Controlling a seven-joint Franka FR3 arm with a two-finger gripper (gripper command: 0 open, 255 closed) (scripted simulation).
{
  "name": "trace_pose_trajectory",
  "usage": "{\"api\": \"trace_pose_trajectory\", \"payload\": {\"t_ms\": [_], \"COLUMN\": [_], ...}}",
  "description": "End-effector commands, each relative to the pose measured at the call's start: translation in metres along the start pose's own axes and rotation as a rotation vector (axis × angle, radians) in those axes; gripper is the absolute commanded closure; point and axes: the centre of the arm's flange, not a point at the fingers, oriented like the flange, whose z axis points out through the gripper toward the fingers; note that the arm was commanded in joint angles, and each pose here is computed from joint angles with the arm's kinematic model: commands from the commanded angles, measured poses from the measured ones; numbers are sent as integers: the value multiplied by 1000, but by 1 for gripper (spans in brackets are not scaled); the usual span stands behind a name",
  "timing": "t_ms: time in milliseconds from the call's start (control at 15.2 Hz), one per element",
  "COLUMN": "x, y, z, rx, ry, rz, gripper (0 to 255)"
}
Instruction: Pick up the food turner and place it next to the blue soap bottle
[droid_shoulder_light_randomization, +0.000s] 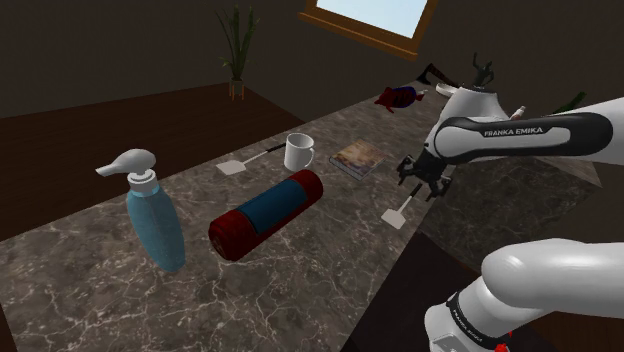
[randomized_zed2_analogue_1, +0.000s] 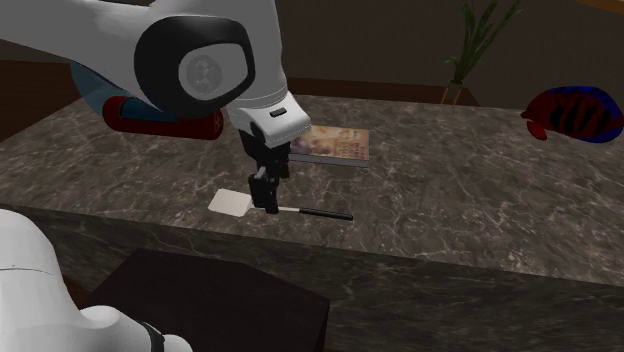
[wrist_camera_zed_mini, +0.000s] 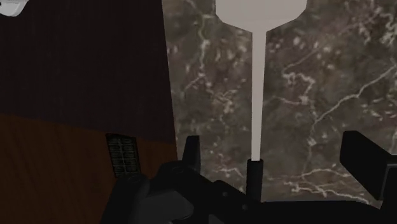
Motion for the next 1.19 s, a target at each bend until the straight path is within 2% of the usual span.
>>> {"api": "trace_pose_trajectory", "payload": {"t_ms": [0, 264, 792, 858, 1122], "x": [1, 1, 1, 1, 1], "y": [0, 0, 0, 0, 0], "z": [11, 35, 35, 35, 35], "rx": [2, 2, 2, 2, 2], "ry": [1, 1, 1, 1, 1], "rz": [14, 14, 14, 14, 14], "gripper": [0, 0, 0, 255, 255]}}
